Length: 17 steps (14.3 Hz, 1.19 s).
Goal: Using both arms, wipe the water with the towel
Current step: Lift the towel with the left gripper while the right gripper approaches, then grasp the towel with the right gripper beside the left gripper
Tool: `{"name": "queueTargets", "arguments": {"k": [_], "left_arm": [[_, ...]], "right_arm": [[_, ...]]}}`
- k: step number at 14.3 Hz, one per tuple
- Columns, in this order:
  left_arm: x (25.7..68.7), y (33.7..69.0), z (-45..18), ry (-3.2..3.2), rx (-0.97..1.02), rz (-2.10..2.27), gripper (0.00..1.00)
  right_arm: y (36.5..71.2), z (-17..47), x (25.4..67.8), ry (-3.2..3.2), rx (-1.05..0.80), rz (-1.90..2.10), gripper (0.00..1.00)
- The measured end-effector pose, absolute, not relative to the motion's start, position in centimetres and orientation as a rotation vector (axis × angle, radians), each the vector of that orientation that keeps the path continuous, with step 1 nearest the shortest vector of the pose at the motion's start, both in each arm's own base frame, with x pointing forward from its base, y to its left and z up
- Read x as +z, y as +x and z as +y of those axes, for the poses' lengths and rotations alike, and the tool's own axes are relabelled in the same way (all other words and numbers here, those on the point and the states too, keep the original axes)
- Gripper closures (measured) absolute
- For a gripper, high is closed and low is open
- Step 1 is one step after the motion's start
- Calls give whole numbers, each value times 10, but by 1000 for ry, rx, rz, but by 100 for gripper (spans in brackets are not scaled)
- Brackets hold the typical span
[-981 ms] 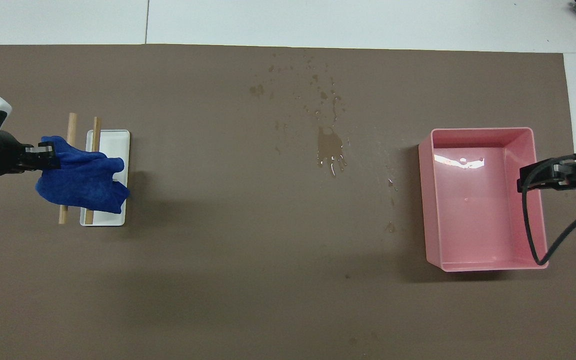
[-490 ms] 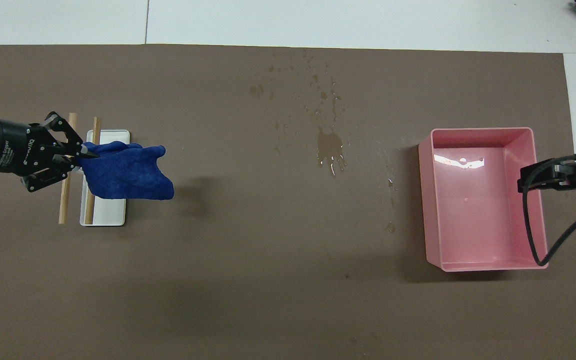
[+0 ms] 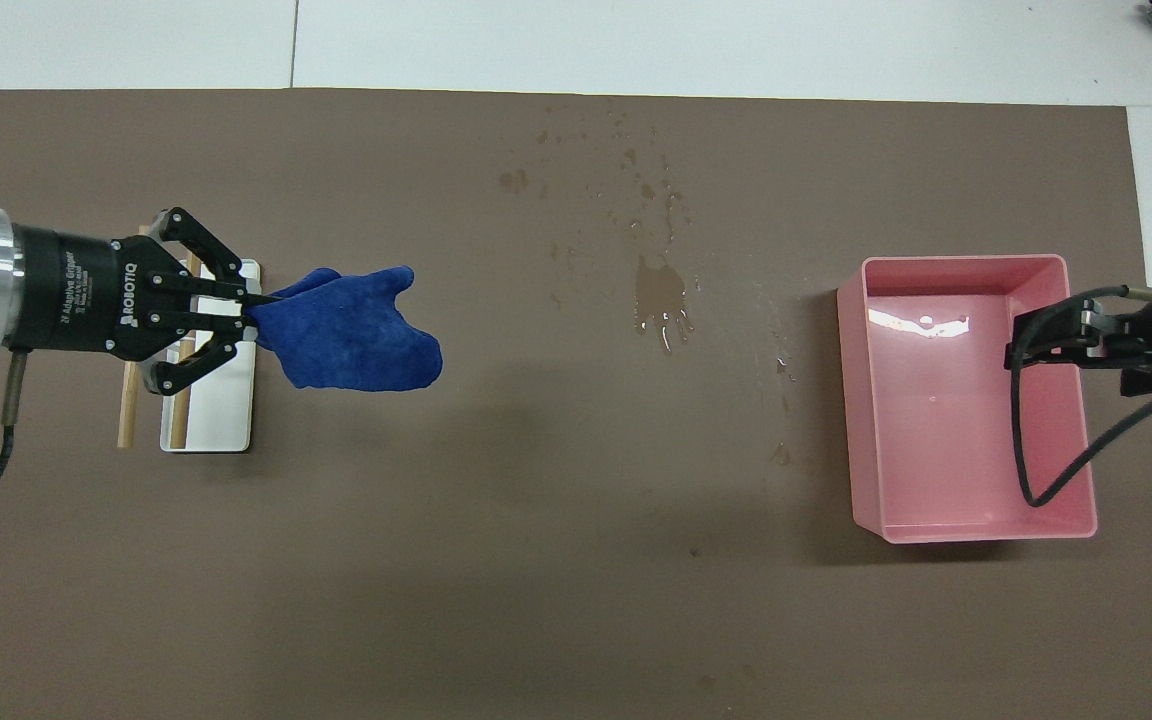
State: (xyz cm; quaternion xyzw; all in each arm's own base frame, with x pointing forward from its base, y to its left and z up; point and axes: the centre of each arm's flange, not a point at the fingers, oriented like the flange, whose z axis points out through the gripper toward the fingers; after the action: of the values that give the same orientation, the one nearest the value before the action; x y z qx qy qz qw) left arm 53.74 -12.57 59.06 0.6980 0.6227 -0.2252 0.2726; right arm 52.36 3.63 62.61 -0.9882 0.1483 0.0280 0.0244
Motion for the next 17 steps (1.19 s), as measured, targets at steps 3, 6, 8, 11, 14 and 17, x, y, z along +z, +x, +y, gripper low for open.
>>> {"name": "queueTargets", "arguments": {"k": [3,6,8,11,14,17], "left_arm": [[598,535,-150,1711,-720,1779,88],[603,534,-181,1554,-761,1898,88],[606,531,-200,1451,-786,1978,88],[609,525,-221,1397,-813,2021,88],[610,517,-240,1411,-827,2014,88],[621,510,-251,1406,-806,1991,88]], "right_arm": [[521,82,629,-2899,120,740,0],[522,126,635,-2665,163,1068,0],[522,160,640,-2479,192,1278,0],[524,217,644,-2201,234,1530,0],[530,248,641,-2022,251,1660,0],[538,268,632,-1915,260,1722,0]]}}
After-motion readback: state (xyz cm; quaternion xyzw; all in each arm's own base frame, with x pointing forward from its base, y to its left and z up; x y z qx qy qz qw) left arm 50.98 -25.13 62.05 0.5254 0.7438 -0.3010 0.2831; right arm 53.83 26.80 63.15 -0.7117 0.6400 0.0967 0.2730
